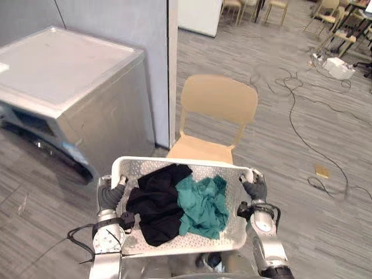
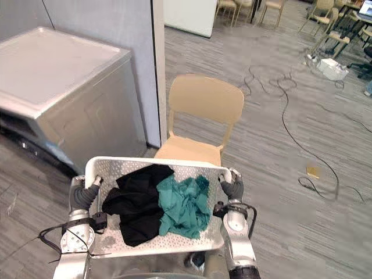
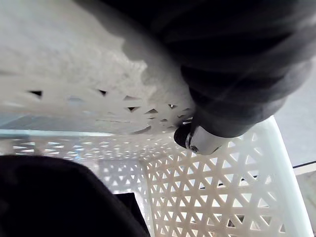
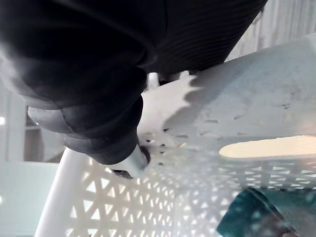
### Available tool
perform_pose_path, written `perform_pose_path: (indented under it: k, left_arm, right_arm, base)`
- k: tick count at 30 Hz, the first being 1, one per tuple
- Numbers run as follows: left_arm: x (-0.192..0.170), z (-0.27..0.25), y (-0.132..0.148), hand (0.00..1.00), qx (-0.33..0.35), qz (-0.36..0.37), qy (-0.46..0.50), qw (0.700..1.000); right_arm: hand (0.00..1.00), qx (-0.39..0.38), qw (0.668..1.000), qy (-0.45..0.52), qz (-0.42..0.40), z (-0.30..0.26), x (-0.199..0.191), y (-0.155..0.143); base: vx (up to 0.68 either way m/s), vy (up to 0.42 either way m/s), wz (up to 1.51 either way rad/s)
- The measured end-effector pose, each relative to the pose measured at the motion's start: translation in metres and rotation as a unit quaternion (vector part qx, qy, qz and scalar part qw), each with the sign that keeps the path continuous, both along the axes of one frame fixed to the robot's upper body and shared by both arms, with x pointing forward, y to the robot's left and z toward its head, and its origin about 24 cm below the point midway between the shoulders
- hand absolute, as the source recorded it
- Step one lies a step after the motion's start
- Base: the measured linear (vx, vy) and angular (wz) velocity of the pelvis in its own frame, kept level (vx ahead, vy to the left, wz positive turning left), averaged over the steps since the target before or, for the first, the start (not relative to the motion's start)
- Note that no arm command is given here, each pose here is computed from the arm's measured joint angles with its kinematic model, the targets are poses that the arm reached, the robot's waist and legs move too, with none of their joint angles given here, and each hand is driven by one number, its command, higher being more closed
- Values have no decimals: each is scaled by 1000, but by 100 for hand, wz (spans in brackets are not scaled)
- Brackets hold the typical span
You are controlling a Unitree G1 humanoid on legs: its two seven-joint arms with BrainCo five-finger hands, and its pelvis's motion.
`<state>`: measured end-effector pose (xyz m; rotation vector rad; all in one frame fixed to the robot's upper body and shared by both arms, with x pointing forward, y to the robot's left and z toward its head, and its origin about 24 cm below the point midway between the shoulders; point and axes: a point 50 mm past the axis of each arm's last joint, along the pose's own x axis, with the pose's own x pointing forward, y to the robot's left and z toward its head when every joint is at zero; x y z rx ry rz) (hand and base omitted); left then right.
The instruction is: Pick up the laundry basket with both hands and put the clothes into the washing machine.
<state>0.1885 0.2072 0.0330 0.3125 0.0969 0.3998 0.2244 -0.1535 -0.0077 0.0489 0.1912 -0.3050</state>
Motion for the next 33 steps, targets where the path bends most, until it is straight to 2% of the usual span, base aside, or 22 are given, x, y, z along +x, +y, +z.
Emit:
perform_pose_path:
  k: [8, 14, 25, 29, 33]
  left_arm:
    - [-3, -24, -7, 100, -56, -14, 44, 997]
    - [-5, -28, -4, 100, -62, -12, 49, 997]
    - [-8, -31, 4, 100, -57, -9, 61, 996]
    - [-4, -37, 3, 100, -83, -10, 67, 994]
    - [28, -29, 3, 100, -97, -22, 47, 994]
  right_arm:
    - [100, -17, 1000, 17, -9, -4, -11, -13]
    - [100, -21, 999, 27, 12, -10, -7, -11]
    - [100, -30, 998, 47, 28, -16, -13, -9]
    - [100, -46, 997, 49, 41, -14, 6, -10]
    - [100, -63, 997, 29, 46, 2, 39, -14]
  base:
    - [489, 16, -73]
    - [342, 273, -105]
    - [14, 104, -24]
    - [-81, -30, -13]
    - [-48, -26, 4]
